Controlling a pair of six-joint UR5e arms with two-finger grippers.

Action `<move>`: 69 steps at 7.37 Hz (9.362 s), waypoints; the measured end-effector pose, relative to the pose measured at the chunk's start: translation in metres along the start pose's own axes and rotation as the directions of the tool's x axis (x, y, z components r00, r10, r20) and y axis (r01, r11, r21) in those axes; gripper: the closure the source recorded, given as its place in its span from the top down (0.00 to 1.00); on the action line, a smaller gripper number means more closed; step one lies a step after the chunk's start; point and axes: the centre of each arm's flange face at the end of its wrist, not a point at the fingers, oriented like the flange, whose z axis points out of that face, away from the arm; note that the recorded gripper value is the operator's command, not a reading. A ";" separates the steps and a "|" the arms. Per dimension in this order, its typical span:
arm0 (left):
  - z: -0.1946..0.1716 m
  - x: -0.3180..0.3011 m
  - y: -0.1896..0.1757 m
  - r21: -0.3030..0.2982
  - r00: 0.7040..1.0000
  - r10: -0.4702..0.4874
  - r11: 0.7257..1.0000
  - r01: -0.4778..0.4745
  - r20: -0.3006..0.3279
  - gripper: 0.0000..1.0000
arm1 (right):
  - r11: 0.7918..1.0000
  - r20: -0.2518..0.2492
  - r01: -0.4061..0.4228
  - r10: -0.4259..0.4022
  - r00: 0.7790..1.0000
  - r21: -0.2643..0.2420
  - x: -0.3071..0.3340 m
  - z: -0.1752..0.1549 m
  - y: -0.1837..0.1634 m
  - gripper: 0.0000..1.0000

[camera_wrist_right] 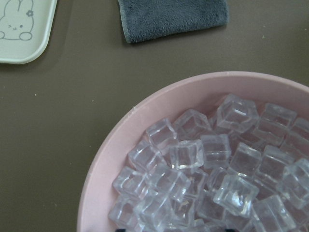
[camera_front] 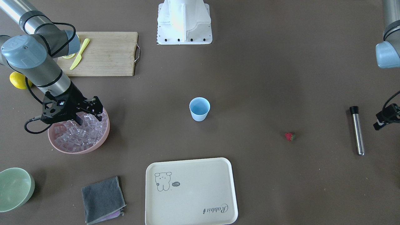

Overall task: Mash ice and strawberries in cup
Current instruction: 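Lower the right gripper into the ice and grasp an ice cube, then lift the ice cube and carry it over the light-blue cup, then open the right gripper to drop the ice cube into the cup, then move the right gripper back over the pink ice bowl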

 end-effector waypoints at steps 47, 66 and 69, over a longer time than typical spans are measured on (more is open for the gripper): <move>0.011 0.049 -0.014 0.032 0.999 0.015 0.999 -0.014 -0.031 0.98 | 0.997 0.005 -0.018 0.018 1.000 0.077 -0.382 0.004 -0.011 0.00; 0.024 0.076 -0.005 0.051 0.997 -0.062 0.997 0.064 -0.044 0.98 | 0.969 0.024 0.248 -0.248 0.968 0.002 -0.003 -0.108 -0.091 0.98; 0.030 0.085 -0.002 0.076 0.998 -0.051 0.996 0.054 -0.032 0.98 | 0.945 -0.052 0.327 -0.328 0.943 -0.028 0.076 -0.091 -0.064 0.90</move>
